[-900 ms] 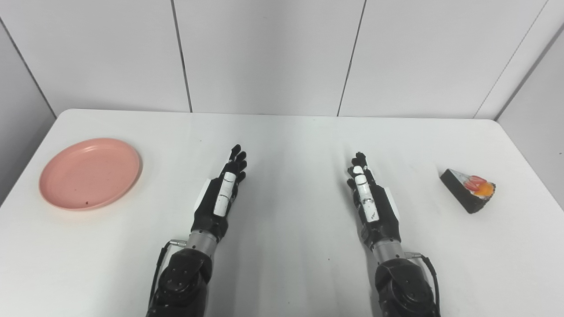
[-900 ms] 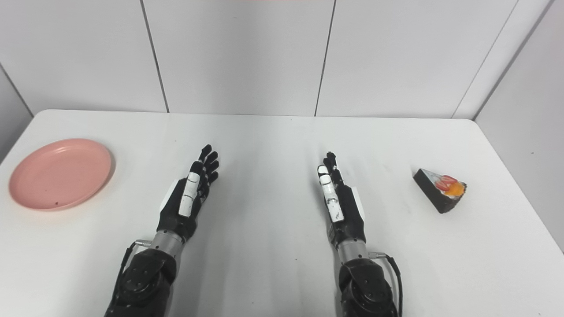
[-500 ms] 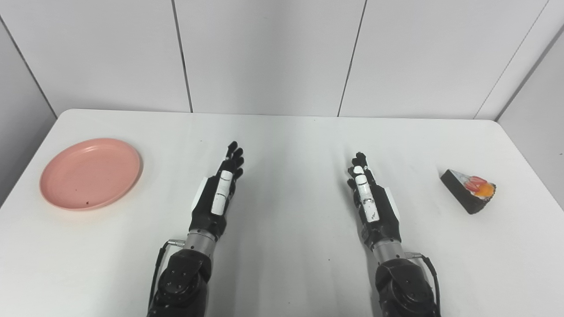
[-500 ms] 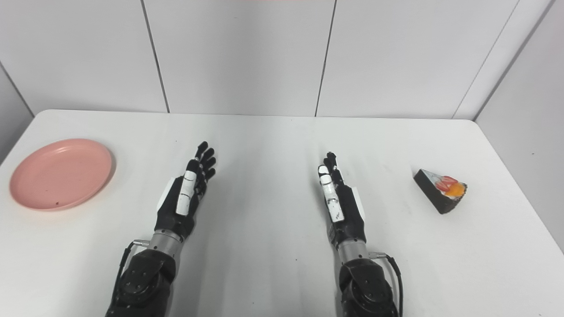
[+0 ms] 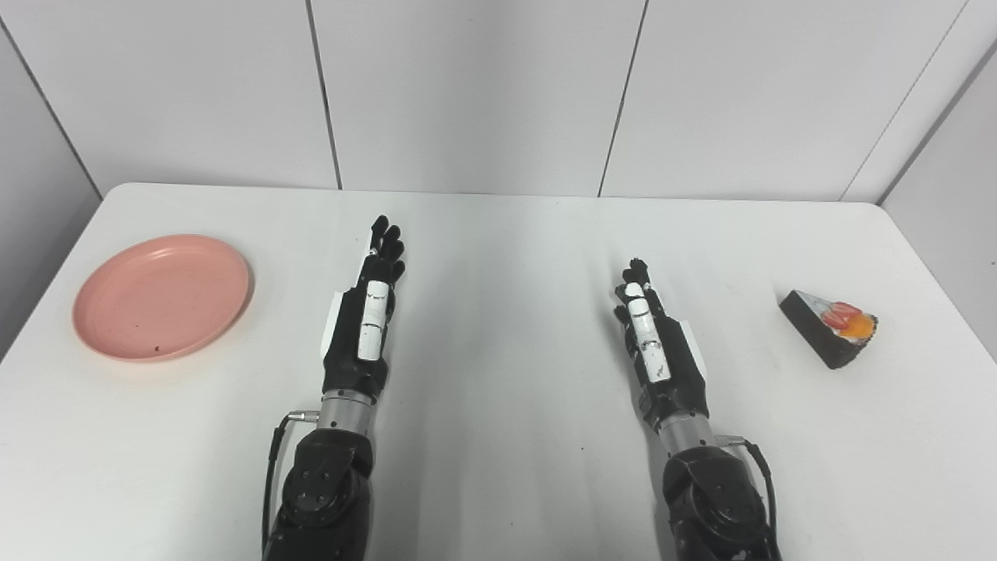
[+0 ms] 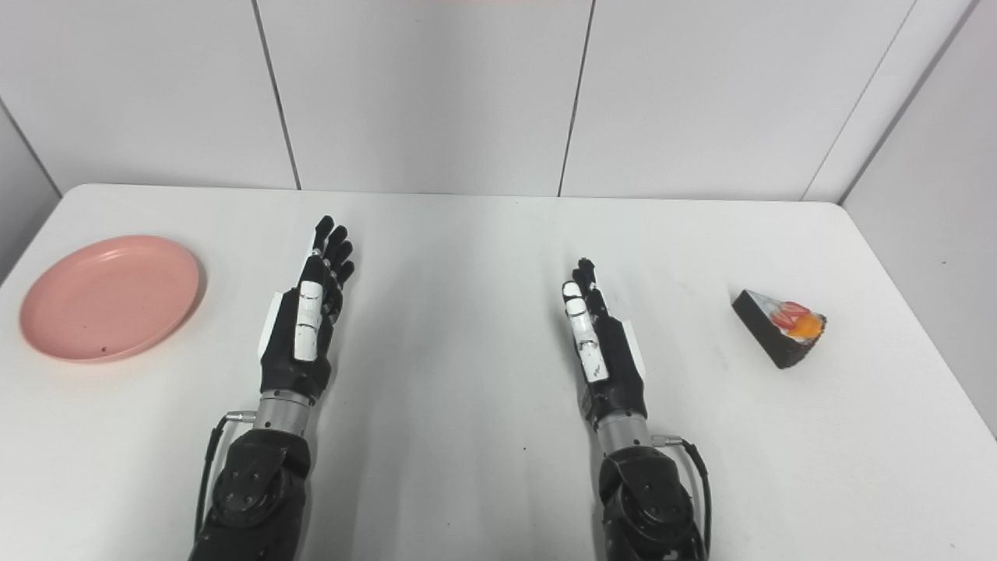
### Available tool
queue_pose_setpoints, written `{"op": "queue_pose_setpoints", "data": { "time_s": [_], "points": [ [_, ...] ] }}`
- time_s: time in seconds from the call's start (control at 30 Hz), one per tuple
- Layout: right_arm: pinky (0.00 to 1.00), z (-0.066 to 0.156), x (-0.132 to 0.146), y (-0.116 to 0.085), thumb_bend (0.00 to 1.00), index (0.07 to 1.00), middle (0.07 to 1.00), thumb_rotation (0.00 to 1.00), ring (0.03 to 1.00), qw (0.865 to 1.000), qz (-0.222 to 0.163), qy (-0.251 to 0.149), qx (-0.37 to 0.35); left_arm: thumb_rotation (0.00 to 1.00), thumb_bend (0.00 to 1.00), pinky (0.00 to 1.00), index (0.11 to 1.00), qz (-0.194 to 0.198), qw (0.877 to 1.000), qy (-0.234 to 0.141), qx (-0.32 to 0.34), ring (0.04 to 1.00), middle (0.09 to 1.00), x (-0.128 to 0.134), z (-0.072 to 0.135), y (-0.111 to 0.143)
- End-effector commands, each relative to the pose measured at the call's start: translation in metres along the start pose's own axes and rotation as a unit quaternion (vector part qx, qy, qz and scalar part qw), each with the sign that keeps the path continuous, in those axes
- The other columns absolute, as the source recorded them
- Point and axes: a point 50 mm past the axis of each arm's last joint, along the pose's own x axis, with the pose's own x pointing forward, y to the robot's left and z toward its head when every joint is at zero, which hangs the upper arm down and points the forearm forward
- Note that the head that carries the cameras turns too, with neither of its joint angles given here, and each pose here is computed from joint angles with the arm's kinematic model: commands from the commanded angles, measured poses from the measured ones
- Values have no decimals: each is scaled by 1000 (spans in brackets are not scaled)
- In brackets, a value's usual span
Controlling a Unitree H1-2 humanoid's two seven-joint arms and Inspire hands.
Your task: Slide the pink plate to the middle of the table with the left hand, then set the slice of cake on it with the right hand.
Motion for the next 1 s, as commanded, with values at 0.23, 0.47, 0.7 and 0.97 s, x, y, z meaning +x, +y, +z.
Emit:
{"op": "queue_pose_setpoints", "data": {
  "time_s": [0.23, 0.47, 0.7, 0.97],
  "points": [
    [1000, 17, 6, 3, 626, 1000, 1000, 881, 1000, 999, 4, -38, -1, 1000, 695, 1000, 1000, -9, 997, 78, 13, 1000, 1000, -16, -16, -1],
    [1000, 11, 4, -14, 627, 1000, 1000, 883, 1000, 999, 14, -33, -9, 1000, 692, 1000, 1000, -1, 996, 85, -3, 1000, 1000, -12, -15, -11],
    [1000, 5, 4, -40, 570, 1000, 1000, 933, 1000, 998, 15, -55, -7, 1000, 740, 1000, 1000, 43, 999, 27, -1, 1000, 1000, 26, 1, -5],
    [1000, 5, 5, -45, 526, 1000, 1000, 889, 1000, 998, 2, -55, 6, 1000, 790, 1000, 1000, 97, 993, -60, 9, 1000, 1000, 65, 53, 53]
  ]
}}
